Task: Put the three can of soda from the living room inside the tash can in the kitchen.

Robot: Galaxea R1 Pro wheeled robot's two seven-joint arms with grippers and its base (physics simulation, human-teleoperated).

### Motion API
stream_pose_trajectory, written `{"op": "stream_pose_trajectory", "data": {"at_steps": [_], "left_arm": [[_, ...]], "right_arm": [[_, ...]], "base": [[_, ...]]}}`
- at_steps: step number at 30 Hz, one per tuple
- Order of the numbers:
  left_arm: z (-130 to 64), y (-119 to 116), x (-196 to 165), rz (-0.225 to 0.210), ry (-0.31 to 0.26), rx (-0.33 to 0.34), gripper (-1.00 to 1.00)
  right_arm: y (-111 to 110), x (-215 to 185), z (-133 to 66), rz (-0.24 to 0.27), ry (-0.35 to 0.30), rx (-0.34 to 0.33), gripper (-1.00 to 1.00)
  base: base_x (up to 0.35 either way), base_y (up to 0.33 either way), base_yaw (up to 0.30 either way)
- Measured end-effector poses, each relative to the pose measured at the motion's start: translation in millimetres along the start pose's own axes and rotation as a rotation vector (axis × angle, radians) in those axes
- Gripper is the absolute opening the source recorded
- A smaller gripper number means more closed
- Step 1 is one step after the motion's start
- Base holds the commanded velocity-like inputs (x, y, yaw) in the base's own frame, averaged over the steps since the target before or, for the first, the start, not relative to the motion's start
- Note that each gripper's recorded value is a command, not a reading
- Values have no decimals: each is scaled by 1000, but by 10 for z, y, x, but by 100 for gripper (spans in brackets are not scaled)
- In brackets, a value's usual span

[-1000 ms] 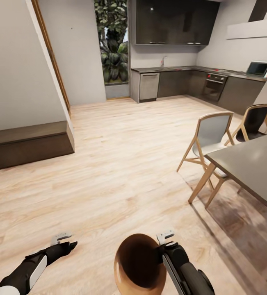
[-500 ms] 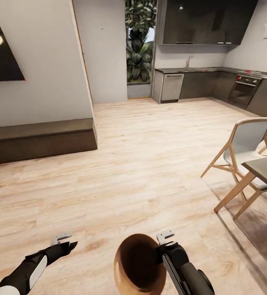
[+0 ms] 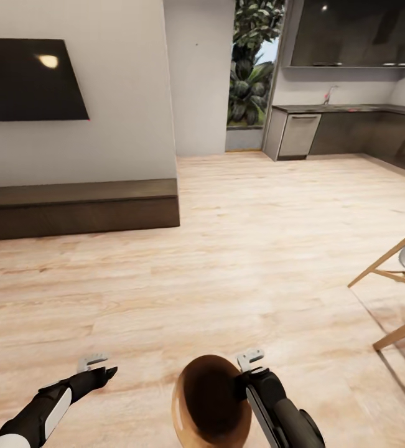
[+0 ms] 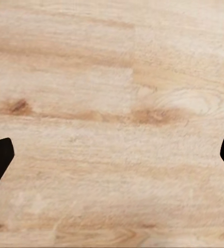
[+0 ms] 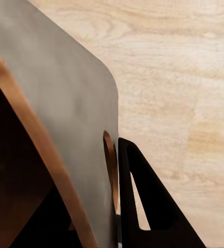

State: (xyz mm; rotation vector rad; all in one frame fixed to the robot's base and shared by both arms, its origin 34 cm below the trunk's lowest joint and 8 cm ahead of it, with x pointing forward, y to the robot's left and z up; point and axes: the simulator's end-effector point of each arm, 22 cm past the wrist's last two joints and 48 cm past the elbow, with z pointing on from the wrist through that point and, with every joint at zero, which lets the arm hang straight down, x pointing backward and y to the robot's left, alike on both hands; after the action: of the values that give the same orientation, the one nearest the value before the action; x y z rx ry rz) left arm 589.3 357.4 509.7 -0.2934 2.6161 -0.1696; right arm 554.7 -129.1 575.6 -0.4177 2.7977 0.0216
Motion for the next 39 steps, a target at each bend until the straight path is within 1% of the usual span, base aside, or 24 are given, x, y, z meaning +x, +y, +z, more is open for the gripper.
{"op": "stream_pose_trajectory", "data": {"at_steps": [4, 10, 14, 25, 29, 39], "left_arm": [[0, -2, 0, 0, 0, 1, 100], [0, -2, 0, 0, 0, 1, 100], [0, -3, 0, 0, 0, 1, 100], [0, -3, 0, 0, 0, 1, 100], [1, -3, 2, 0, 0, 1, 100], [2, -5, 3, 0, 0, 1, 100]], "right_arm": [[3, 31, 15, -3, 8, 2, -100], [100, 41, 15, -30, 9, -11, -100], [97, 42, 15, -43, 9, -4, -100], [118, 41, 14, -42, 8, -10, -100], [123, 44, 15, -41, 9, -12, -100], [84, 47, 19, -43, 10, -2, -100]], "base": [[256, 185, 259], [292, 135, 259], [303, 119, 259], [305, 117, 254], [305, 125, 116], [297, 139, 7]]}}
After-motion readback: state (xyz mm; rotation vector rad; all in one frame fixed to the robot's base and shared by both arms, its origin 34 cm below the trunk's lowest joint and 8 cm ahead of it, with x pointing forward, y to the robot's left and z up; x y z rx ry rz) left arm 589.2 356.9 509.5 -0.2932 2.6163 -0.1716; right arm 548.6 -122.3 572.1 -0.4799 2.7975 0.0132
